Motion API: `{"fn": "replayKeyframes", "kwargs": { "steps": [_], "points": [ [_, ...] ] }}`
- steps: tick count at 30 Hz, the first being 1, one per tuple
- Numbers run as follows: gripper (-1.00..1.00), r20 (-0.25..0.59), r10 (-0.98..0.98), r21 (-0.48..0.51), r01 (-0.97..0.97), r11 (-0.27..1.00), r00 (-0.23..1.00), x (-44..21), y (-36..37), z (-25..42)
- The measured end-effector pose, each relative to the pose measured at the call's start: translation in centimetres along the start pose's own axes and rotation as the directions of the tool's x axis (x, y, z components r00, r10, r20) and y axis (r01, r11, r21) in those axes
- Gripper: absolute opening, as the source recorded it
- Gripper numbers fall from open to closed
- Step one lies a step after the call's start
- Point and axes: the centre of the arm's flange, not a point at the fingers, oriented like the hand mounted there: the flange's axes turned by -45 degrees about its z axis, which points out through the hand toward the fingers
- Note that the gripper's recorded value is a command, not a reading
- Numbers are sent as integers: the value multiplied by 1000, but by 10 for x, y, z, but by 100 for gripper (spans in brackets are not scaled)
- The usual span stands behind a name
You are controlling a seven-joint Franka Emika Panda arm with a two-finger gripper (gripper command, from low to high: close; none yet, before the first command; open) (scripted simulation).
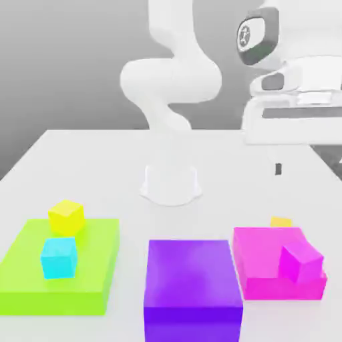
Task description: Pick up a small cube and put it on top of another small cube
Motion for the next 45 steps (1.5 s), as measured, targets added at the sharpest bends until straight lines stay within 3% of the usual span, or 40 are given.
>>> {"fn": "replayKeyframes", "kwargs": {
  "steps": [9,31,32,45],
  "points": [
    [0,235,87,-74,-72,995,968,-164,-6,92],
    [0,249,107,-79,-90,993,963,-188,-1,158],
    [-100,249,106,-82,-88,993,963,-189,1,160],
    [-100,249,112,-63,-99,993,962,-182,-11,139]
  ]
}}
